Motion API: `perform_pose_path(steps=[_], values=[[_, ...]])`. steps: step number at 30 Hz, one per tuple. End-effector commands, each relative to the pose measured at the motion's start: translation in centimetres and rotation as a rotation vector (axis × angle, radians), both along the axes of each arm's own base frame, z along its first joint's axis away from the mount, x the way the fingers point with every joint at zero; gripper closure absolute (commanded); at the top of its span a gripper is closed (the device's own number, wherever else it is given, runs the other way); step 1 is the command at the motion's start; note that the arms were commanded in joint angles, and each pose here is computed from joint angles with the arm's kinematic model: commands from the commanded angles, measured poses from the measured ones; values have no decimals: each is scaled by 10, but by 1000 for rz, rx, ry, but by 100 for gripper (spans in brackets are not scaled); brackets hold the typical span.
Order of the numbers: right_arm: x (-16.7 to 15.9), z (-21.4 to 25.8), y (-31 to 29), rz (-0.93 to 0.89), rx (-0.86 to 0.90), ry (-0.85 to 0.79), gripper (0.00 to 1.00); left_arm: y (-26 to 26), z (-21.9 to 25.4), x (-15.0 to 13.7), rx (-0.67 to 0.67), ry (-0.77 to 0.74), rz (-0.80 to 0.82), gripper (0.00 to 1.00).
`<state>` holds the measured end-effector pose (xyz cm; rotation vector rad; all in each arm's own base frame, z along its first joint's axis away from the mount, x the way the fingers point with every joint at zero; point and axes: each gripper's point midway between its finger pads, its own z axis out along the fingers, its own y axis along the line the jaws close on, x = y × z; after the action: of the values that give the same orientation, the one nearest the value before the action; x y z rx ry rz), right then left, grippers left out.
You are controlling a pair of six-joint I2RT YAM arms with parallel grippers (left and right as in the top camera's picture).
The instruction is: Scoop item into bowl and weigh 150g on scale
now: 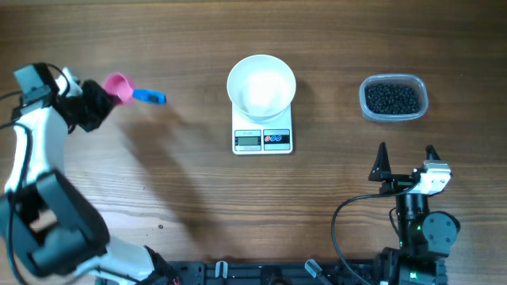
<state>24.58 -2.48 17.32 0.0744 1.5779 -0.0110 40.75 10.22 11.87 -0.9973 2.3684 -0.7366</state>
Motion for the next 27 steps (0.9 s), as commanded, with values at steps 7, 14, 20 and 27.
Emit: perform_pose_path(steps=[7, 14, 20, 27], values=[[0, 3, -1, -8, -15, -12, 0, -97, 115, 3, -70, -251, -171, 96], [0, 5, 9, 51, 211, -29, 0, -154, 116, 1, -87, -254, -307, 96], [-4, 11, 49, 286, 418, -6, 0, -174, 120, 2, -85, -277, -358, 96], [-12, 56, 83, 515, 430, -32, 0, -176, 121, 2, -86, -281, -364, 96]])
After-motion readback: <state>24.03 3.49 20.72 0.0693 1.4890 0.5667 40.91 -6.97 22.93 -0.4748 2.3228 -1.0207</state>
